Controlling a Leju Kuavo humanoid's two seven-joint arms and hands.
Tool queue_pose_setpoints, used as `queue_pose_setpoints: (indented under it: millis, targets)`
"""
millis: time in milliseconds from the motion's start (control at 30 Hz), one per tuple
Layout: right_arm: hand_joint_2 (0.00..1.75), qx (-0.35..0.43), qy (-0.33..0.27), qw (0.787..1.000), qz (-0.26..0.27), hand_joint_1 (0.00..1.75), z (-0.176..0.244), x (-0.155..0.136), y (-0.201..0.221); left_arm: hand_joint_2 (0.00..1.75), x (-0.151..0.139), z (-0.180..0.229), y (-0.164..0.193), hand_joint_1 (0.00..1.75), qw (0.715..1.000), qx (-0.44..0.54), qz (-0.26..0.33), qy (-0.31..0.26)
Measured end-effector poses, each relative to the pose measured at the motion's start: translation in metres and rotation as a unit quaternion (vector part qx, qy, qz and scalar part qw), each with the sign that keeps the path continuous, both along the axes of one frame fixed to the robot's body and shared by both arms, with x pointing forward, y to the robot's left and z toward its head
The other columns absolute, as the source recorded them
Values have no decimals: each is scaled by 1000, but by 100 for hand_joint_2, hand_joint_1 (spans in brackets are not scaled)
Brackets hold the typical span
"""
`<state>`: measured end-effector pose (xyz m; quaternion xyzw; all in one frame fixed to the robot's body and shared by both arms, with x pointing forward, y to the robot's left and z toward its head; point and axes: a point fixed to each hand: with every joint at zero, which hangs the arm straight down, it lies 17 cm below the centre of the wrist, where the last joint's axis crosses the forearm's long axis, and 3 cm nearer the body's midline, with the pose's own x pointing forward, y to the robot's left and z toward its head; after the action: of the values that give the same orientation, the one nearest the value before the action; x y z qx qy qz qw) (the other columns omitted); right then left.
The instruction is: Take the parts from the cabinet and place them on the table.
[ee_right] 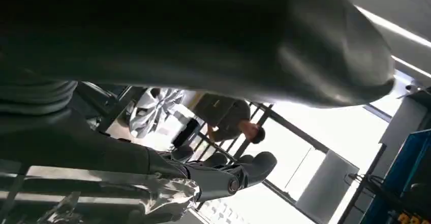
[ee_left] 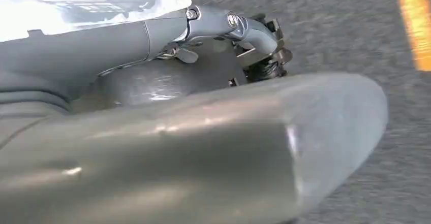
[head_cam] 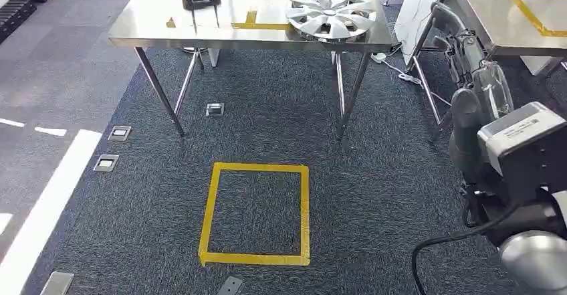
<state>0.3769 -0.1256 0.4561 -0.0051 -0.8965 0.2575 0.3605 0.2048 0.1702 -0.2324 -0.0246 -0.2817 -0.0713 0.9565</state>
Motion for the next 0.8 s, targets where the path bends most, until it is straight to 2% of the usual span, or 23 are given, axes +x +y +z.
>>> queue_pose_setpoints:
  millis: [300,800]
  targets:
    - [0,1,19,1000,-5,0,-15,5,-5,0,-16,-6,4,0,1000,7,-2,14]
    - [0,-12,96,995,-9,0,-82,17,-9,0,-2,-3,11,0,1000,19,4,0]
